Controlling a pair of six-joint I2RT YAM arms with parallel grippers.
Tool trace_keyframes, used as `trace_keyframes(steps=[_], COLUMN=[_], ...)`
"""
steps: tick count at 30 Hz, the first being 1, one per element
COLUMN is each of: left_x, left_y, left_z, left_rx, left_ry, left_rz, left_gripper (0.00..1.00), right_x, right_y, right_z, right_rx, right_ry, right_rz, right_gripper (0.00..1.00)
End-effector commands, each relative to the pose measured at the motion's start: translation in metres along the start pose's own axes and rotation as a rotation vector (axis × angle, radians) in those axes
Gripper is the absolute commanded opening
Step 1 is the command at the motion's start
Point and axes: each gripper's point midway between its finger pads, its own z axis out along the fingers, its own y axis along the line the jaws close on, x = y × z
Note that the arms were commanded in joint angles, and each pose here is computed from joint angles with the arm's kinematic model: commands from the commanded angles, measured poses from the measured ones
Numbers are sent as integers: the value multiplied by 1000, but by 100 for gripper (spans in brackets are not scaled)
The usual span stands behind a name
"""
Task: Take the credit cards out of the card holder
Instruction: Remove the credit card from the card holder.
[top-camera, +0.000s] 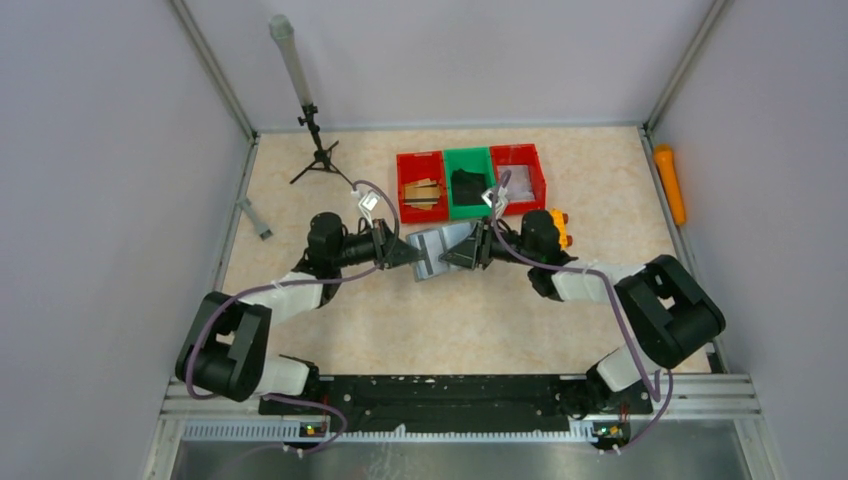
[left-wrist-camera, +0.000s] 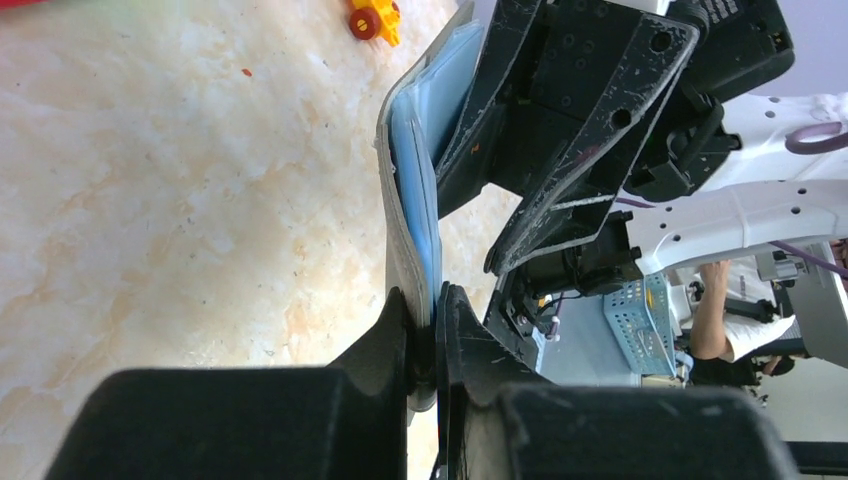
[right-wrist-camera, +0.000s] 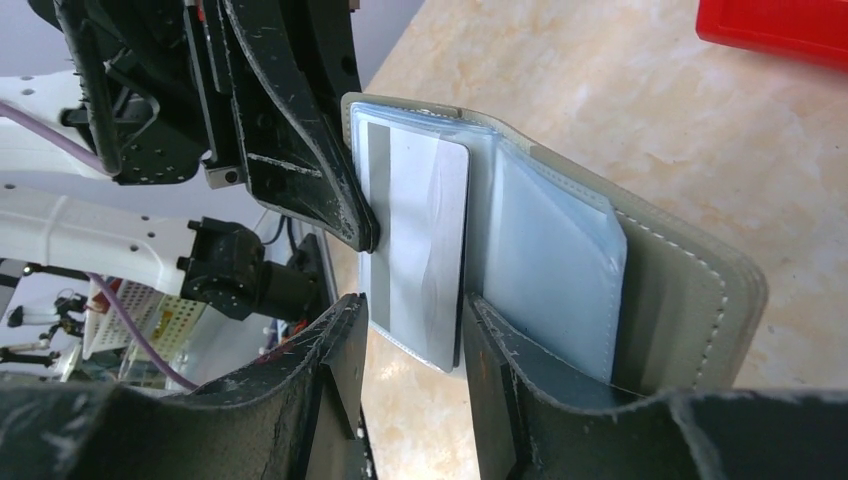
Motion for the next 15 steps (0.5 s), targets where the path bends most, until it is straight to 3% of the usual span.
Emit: trace_keyframes(steps=[1, 6, 15], left_x=[-11, -10, -8], left_y=[-55, -56, -47], left_z=[-7, -5, 2], left_rx=[195, 218, 189], left_ry=[-25, -16, 2], left_rz=[156, 145, 120], left_gripper=[4, 4, 5], right_x=[-2, -2, 0], right_y=[3, 20, 34], right_z=[-3, -4, -5], right_rx=[-48, -152, -251], right_ry=[-19, -14, -4], right_rz=[-1, 1, 27], right_gripper=[42, 34, 32])
